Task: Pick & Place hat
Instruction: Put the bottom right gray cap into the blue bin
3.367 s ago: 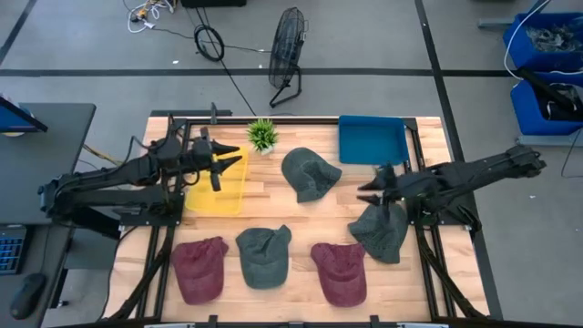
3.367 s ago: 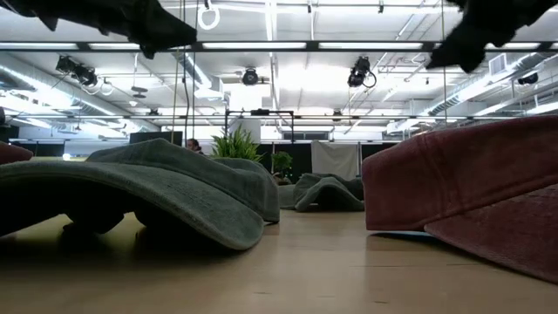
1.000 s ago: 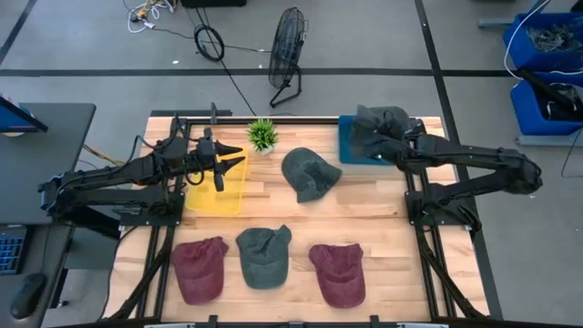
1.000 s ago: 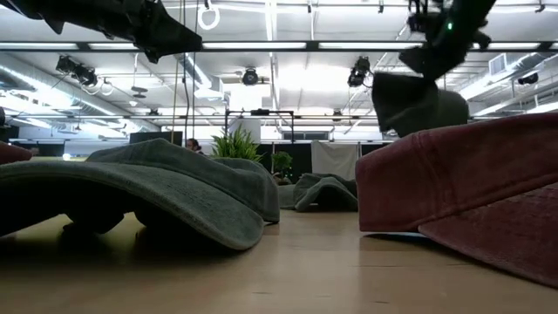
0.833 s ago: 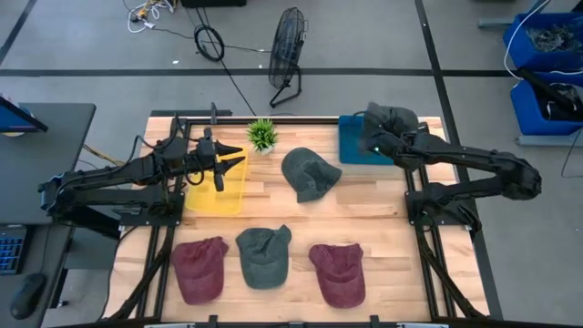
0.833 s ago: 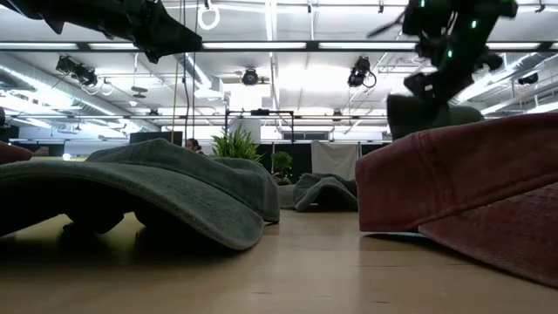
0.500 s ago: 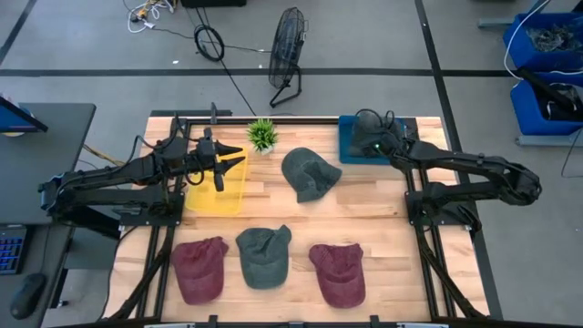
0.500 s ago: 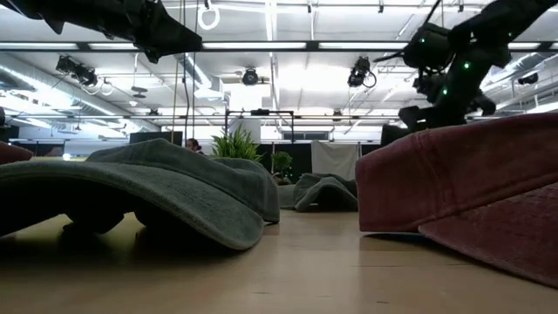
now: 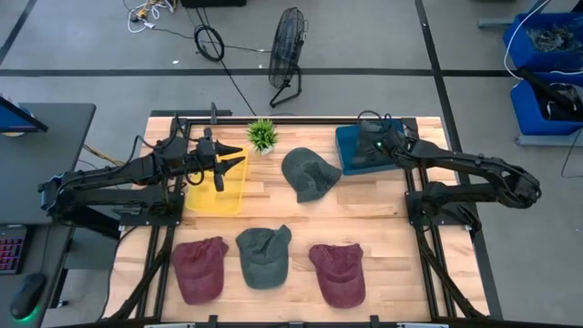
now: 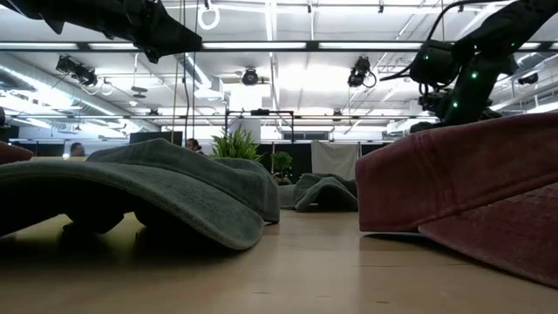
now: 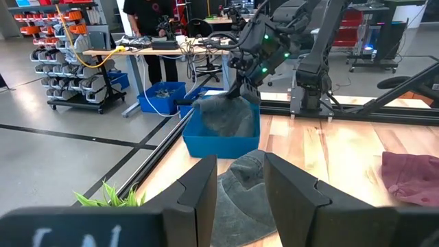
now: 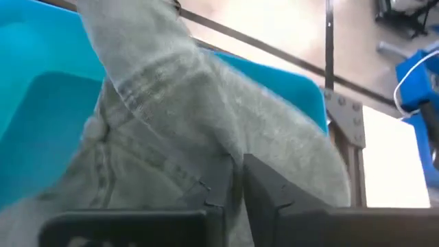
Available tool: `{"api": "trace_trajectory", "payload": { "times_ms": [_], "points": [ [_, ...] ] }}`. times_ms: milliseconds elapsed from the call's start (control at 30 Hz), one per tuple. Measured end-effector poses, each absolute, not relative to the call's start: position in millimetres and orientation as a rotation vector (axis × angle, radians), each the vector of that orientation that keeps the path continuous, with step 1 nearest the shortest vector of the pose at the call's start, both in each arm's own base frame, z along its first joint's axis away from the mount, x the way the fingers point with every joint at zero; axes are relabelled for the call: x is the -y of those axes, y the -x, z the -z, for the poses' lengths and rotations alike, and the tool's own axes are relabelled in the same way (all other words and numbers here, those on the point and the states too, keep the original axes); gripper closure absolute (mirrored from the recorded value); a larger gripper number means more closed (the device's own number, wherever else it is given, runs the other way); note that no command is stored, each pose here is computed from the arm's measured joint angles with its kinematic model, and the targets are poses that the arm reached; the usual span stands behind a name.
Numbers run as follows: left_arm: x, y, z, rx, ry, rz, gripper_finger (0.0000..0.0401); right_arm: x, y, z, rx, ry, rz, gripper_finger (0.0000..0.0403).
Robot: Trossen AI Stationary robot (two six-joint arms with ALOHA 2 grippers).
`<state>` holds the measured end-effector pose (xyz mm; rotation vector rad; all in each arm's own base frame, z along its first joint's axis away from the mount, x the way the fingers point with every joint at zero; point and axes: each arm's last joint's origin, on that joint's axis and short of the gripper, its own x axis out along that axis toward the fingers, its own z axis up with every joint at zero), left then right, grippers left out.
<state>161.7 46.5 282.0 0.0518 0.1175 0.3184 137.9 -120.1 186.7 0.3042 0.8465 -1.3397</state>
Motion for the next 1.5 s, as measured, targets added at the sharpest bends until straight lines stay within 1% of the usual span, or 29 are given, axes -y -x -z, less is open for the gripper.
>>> {"api": "trace_trajectory", "payload": {
  "times_ms": [200, 300, 400, 467, 567, 667, 800, 833, 1000, 1167, 1300, 1500],
  "points": [
    [-46.5, -161.7, -282.0, -0.117, -0.051, -0.318, 0.0277, 123.7, -142.0, -190.2, -0.828, -0.238, 1.303, 0.0312],
    [-46.5, -161.7, -282.0, -0.117, -0.052, -0.318, 0.0277, 124.6, -145.5, -193.7, -0.801, -0.27, 1.252, 0.029],
    [-46.5, -161.7, -282.0, -0.118, -0.052, -0.318, 0.0277, 125.3, -149.3, -199.8, -0.786, -0.3, 1.193, 0.0279],
    [-46.5, -161.7, -282.0, -0.117, -0.052, -0.318, 0.0277, 125.6, -148.1, -201.2, -0.797, -0.275, 1.232, 0.028],
    [-46.5, -161.7, -282.0, -0.118, -0.052, -0.318, 0.0277, 126.9, -142.3, -202.0, -0.822, -0.183, 1.381, 0.0291],
    [-46.5, -161.7, -282.0, -0.117, -0.052, -0.318, 0.0277, 128.8, -136.6, -201.9, -0.831, -0.156, 1.48, 0.0319],
    [-46.5, -161.7, -282.0, -0.118, -0.052, -0.318, 0.0277, 132.4, -136.9, -197.4, -0.822, -0.273, 1.424, 0.0385],
    [-46.5, -161.7, -282.0, -0.118, -0.052, -0.318, 0.0277, 132.9, -138.0, -194.8, -0.836, -0.282, 1.406, 0.0393],
    [-46.5, -161.7, -281.9, -0.119, -0.052, -0.318, 0.0277, 133.2, -139.2, -169.8, -0.912, -0.319, 1.404, 0.0396],
    [-46.5, -161.7, -281.8, -0.119, -0.052, -0.318, 0.0277, 135.3, -142.7, -153.6, -0.965, -0.37, 1.404, 0.0397],
    [-46.5, -161.7, -281.6, -0.121, -0.052, -0.318, 0.0277, 135.2, -145.0, -145.4, -1.015, -0.415, 1.354, 0.04],
    [-46.5, -161.5, -281.2, -0.125, -0.051, -0.318, 0.0277, 136.6, -144.9, -148.9, -1.034, -0.349, 1.385, 0.0399]
  ]
}}
